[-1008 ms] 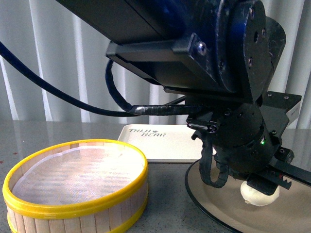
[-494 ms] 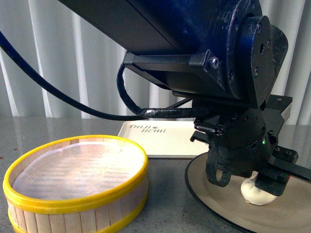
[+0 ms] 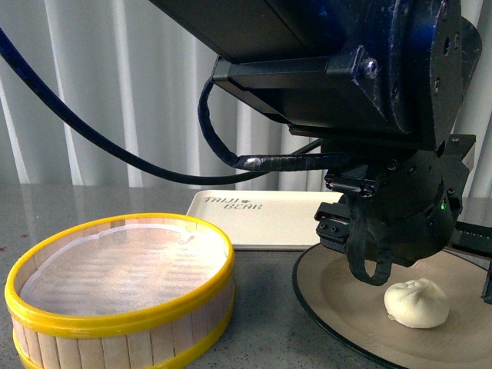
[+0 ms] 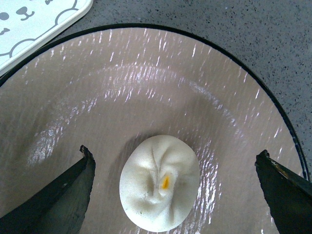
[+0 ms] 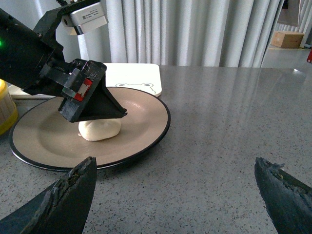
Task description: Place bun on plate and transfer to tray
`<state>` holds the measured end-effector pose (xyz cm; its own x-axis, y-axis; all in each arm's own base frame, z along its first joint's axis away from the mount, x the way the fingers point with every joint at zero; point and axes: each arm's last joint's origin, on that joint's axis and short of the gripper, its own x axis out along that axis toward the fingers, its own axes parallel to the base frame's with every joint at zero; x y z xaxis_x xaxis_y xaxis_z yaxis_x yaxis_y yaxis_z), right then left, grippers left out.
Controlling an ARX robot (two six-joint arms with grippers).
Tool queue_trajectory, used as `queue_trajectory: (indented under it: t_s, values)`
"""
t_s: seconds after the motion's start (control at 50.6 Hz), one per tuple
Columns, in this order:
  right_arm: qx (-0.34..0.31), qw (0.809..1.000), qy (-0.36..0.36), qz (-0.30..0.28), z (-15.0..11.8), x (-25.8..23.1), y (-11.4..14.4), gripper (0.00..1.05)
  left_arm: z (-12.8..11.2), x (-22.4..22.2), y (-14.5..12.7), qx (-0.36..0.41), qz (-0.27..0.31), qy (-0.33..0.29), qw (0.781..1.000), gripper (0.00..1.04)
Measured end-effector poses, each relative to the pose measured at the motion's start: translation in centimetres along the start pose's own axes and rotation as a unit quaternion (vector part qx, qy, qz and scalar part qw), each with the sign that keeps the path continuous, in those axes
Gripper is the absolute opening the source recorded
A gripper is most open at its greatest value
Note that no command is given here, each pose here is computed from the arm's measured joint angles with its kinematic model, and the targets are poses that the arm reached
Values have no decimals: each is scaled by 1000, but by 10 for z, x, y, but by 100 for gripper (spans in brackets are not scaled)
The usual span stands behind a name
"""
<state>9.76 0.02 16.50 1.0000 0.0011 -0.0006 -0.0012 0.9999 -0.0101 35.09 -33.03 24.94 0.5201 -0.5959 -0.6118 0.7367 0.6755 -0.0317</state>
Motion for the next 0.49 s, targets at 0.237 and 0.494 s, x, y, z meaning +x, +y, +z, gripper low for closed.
queue_trajectory:
  t_s: [0.237, 0.494]
  values:
    - [0, 1000, 0, 0, 0, 0, 0, 96, 16, -21, 44, -62, 40, -55, 996, 98]
    - [0, 1000, 0, 0, 0, 0, 0, 96, 24, -92, 137, -179, 163, -137, 960, 98]
